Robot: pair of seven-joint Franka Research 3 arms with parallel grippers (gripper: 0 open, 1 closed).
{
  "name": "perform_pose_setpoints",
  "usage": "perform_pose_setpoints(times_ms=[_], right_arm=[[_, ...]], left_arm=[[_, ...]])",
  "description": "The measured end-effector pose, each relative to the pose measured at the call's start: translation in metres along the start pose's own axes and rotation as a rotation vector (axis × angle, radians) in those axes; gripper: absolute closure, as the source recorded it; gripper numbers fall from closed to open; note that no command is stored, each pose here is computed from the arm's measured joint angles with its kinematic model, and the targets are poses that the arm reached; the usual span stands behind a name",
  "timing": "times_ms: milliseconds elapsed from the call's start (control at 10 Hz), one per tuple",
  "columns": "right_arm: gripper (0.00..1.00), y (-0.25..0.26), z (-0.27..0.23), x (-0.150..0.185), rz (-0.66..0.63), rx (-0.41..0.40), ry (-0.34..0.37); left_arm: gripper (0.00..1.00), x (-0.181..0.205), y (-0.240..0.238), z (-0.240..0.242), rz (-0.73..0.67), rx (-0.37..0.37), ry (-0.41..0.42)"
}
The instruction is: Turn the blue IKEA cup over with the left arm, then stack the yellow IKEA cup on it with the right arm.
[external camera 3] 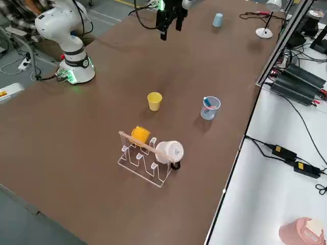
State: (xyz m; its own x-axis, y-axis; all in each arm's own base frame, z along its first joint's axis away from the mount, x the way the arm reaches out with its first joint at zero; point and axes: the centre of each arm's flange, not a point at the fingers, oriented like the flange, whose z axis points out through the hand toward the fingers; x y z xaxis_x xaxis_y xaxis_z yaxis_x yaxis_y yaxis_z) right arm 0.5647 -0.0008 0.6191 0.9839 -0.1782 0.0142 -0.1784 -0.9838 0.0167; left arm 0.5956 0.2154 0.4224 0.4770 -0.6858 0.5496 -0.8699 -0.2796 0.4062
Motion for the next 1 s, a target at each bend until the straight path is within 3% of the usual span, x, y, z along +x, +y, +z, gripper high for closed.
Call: perform_pose_setpoints(times_ms=[500, 1000], right_arm=[[0.00, 0.000, 0.000, 0.000, 0.000, 0.000, 0.000], [0.00, 0.000, 0.000, 0.000, 0.000, 0.000, 0.000]], left_arm=[[0.02, -0.117, -0.036, 0.085, 0.201, -0.126, 0.265], [0.02, -0.148, -0.051, 0.152, 0.287, -0.157, 0.400]])
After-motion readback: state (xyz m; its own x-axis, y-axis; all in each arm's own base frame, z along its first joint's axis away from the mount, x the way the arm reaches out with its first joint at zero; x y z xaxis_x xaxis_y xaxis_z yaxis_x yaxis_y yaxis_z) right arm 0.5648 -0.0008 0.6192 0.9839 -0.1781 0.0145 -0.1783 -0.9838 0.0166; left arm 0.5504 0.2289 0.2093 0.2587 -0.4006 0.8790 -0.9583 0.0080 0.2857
